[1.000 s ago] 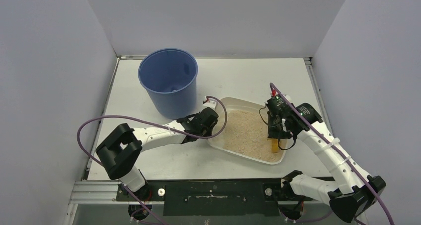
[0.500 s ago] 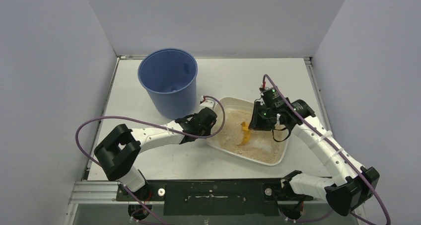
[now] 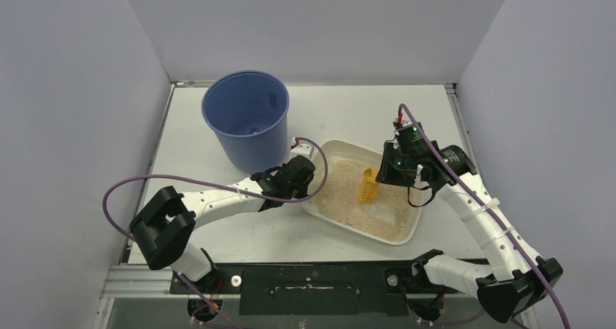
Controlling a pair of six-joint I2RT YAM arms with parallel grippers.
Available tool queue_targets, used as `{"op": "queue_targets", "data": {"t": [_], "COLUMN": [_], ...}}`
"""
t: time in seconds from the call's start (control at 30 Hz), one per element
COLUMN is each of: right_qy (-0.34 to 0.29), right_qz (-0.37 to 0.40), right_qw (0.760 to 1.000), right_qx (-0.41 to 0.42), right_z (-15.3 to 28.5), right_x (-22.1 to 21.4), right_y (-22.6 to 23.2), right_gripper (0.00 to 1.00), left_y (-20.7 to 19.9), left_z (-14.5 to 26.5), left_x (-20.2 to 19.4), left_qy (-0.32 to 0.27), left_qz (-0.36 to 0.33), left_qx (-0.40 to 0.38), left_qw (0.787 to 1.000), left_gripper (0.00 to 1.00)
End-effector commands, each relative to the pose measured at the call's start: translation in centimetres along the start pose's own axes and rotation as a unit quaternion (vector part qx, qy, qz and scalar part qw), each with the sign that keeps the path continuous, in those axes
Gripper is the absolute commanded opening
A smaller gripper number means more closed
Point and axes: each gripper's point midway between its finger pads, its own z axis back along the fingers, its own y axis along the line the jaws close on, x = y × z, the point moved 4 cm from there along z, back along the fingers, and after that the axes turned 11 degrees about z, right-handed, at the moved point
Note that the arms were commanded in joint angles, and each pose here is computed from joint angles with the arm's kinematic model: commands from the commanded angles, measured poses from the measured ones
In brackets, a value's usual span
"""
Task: Clean the litter box
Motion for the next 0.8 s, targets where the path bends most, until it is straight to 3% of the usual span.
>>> {"op": "queue_targets", "data": {"t": [0.0,0.23,0.57,0.77], "right_qy": [0.011,0.023,0.031,0.019], "right_qz": [0.007,-0.021,-0.090,-0.117], "right_qw": [1.000,0.999,0.989,0.984], "right_qx": [-0.028,-0.008,0.115,0.134], "right_z": [0.8,0.7,-1.5,-1.9], "right_x": [-1.8,-4.3,-6.3,-7.3], "right_y": [-1.8,-2.7,-2.7,-2.6], "right_gripper": [0.00,0.00,0.00,0.00], "left_y": [-1.8,-2.2,-2.1,-1.9], "left_z": [2.0,3.0,4.9,6.2], "left_x": [3.1,4.0,5.4,6.9], "left_qy": [-0.052,-0.069,-0.098,-0.118], "left_qz": [-0.001,-0.005,-0.022,-0.030], "left_qx": [-0.040,-0.045,-0.031,-0.024], "left_qw": [0.998,0.997,0.994,0.992], "left_gripper": [0.00,0.00,0.00,0.00]}}
